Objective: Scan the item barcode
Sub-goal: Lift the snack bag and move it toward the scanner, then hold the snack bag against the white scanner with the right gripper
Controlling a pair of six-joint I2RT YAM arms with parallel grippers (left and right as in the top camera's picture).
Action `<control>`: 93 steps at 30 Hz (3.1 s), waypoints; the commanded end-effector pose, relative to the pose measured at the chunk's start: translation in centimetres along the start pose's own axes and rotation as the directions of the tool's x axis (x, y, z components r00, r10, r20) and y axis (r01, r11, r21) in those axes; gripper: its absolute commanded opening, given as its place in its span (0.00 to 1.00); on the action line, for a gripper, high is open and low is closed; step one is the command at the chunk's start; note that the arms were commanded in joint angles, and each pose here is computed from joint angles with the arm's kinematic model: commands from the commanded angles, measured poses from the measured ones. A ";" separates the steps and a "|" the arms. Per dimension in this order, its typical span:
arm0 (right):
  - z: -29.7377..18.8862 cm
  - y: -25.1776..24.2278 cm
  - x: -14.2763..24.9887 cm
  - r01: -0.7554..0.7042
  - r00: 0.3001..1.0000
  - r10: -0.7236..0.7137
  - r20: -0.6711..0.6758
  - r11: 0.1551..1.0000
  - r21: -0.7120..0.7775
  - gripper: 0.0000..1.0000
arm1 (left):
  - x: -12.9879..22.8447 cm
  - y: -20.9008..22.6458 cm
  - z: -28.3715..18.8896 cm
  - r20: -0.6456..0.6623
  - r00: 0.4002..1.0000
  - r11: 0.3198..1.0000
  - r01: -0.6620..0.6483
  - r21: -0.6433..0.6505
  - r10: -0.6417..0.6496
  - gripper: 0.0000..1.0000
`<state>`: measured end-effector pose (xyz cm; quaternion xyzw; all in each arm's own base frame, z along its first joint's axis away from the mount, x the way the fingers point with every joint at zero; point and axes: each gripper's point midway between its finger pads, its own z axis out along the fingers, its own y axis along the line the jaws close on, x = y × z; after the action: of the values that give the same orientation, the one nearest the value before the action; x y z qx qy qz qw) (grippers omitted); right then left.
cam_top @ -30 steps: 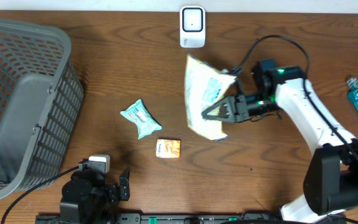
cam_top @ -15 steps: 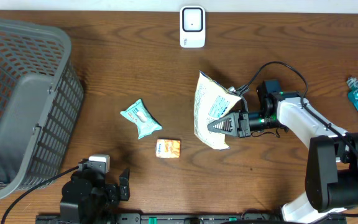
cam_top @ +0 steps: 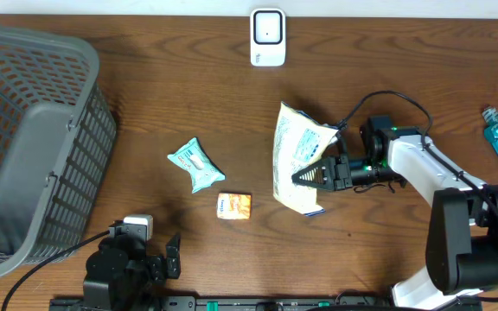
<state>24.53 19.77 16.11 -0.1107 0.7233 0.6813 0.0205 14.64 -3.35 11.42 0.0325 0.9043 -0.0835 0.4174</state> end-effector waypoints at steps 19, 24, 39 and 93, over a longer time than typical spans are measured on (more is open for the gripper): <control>-2.4 1.0 -1.0 -0.129 0.987 0.131 0.096 0.991 -0.026 0.01 | -0.1 -0.3 -0.1 0.002 1.000 1.000 -0.009 0.016 0.008 0.98; -2.8 -1.4 0.2 -0.073 0.997 0.072 0.013 0.980 0.184 0.01 | -0.1 -0.3 -0.1 0.002 1.000 1.000 -0.009 0.016 0.008 0.98; -3.5 1.0 -9.4 0.309 0.929 -0.364 -0.060 0.680 0.665 0.01 | -0.1 -0.3 -0.1 0.002 1.000 1.000 -0.009 0.016 0.008 0.98; 5.8 -9.7 -36.8 0.354 0.626 -0.773 -0.107 0.158 0.922 0.01 | -0.1 -0.3 -0.1 0.002 1.000 1.000 -0.009 0.016 0.008 0.98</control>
<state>61.12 29.78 11.33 -0.2169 0.8474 0.1397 0.4641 14.64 -3.35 11.42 0.0325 0.9043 -0.0835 0.4174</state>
